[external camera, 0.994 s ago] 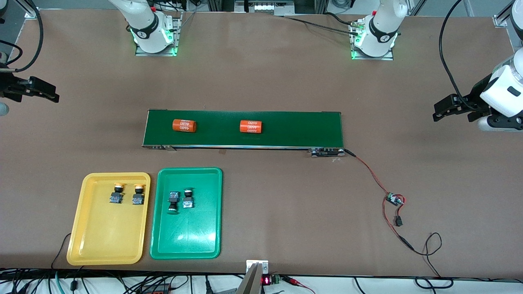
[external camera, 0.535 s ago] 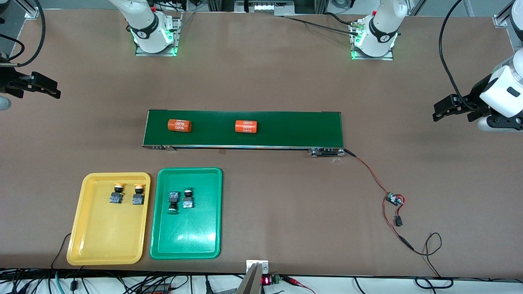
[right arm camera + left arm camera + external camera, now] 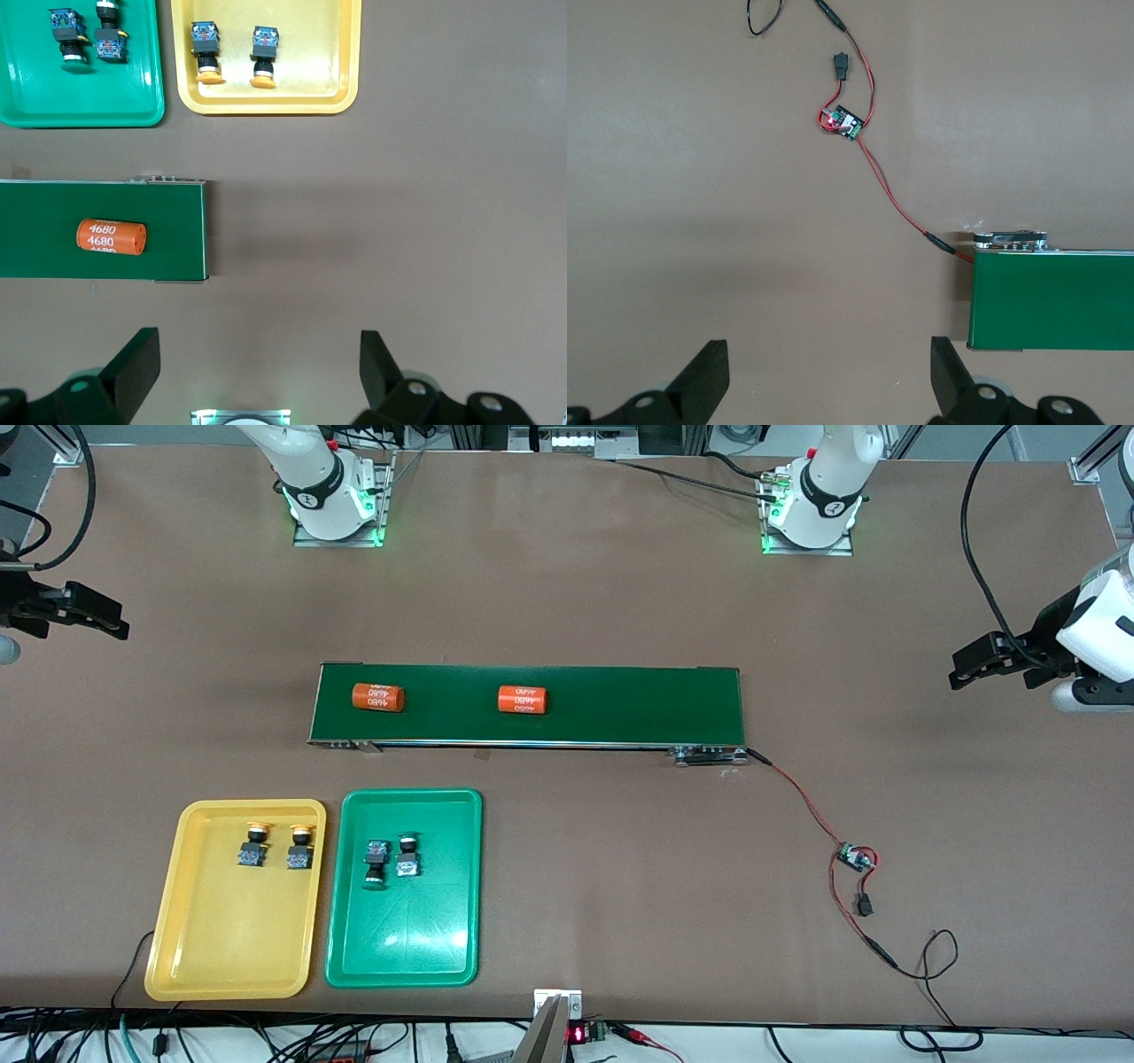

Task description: Sort buttons by color to trays

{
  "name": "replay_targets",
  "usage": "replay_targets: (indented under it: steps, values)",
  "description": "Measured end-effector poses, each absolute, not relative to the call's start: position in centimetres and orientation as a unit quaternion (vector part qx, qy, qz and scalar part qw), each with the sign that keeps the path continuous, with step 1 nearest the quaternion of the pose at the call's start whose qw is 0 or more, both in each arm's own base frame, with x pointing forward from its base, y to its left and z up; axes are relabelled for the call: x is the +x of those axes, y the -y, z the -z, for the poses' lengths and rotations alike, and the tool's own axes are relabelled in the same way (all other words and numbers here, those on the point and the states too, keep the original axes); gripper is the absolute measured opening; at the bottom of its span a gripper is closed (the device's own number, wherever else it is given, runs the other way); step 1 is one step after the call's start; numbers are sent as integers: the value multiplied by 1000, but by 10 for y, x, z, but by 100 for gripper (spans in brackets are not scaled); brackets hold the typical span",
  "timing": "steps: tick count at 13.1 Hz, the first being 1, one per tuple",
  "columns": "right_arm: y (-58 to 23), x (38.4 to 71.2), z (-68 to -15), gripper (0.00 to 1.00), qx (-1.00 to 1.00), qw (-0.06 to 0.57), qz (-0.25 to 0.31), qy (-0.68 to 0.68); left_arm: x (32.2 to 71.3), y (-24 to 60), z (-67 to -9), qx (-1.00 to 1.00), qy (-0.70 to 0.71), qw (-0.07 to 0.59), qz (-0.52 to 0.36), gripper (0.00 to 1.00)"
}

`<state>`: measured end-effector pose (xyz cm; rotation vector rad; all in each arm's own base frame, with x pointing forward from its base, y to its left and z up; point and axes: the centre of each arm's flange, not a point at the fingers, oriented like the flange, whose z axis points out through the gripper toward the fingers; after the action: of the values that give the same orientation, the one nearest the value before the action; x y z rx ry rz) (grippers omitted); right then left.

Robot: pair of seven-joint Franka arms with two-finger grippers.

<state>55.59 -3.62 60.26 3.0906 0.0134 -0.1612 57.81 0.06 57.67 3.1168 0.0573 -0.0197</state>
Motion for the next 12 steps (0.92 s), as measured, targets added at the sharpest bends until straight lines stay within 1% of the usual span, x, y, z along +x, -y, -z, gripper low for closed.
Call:
replay_targets:
  steps: [4, 8, 12]
  values:
    - [36, 559, -603, 100, 999, 22, 39, -5, 578, 2, -577, 1000, -16, 12, 6, 100]
    - [25, 567, -597, 100, 1000, -15, 26, -7, 578, 2, -577, 1000, -16, 12, 6, 100]
    - [20, 570, -595, 100, 1000, -17, 24, -12, 578, 2, -577, 1000, -16, 12, 6, 100]
